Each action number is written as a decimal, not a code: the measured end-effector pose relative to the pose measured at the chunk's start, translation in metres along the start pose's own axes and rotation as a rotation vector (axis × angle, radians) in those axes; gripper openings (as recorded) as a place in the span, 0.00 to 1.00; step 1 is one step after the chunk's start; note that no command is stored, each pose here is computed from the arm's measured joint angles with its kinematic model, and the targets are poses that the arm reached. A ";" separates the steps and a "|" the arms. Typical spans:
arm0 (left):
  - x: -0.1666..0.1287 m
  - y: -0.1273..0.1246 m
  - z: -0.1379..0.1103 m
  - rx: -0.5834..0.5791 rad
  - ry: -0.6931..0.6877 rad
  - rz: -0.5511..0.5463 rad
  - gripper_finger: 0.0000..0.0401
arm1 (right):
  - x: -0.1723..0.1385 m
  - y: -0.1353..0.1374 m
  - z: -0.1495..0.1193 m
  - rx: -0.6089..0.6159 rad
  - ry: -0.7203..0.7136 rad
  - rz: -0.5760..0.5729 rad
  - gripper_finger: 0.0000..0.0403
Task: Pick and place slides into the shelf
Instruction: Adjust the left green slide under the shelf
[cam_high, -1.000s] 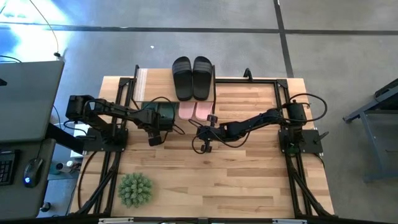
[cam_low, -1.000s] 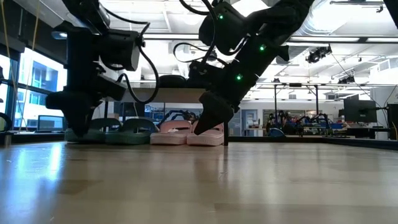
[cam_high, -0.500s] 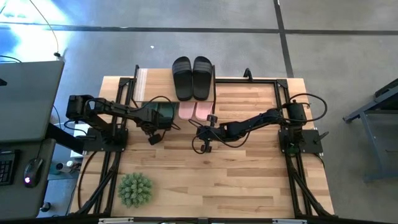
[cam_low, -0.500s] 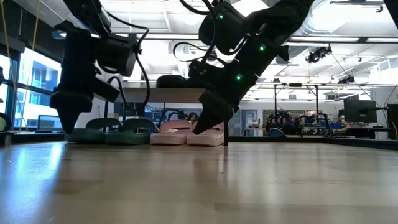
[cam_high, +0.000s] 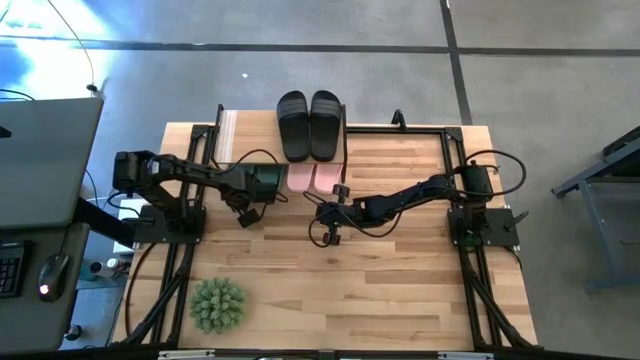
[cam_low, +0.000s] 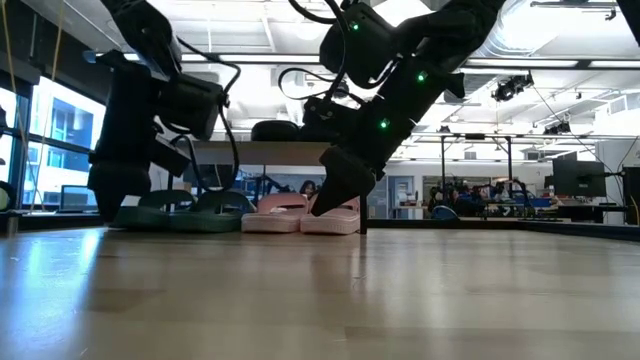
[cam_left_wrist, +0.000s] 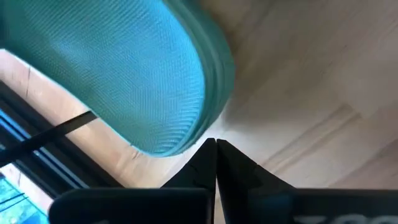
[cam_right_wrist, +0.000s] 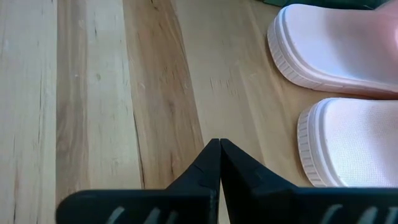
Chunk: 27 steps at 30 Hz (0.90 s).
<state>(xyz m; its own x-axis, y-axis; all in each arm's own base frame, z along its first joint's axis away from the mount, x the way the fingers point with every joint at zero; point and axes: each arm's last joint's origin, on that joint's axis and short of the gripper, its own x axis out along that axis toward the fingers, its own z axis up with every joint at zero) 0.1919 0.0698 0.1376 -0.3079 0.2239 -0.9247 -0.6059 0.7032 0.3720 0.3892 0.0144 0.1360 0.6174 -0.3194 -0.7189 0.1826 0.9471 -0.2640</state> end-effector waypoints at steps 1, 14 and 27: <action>0.001 0.001 0.001 -0.004 0.002 0.003 0.00 | 0.000 0.000 0.000 0.000 0.000 -0.001 0.00; 0.007 0.013 0.013 -0.032 -0.026 -0.043 0.00 | 0.000 0.000 0.000 -0.001 0.002 -0.004 0.00; 0.008 0.016 0.015 0.000 -0.030 -0.049 0.00 | 0.000 0.000 0.000 -0.001 0.002 -0.004 0.00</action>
<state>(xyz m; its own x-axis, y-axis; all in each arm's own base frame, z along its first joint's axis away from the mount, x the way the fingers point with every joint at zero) 0.1910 0.0926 0.1352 -0.2557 0.2094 -0.9438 -0.6196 0.7139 0.3262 0.3891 0.0143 0.1360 0.6153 -0.3234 -0.7189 0.1845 0.9457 -0.2676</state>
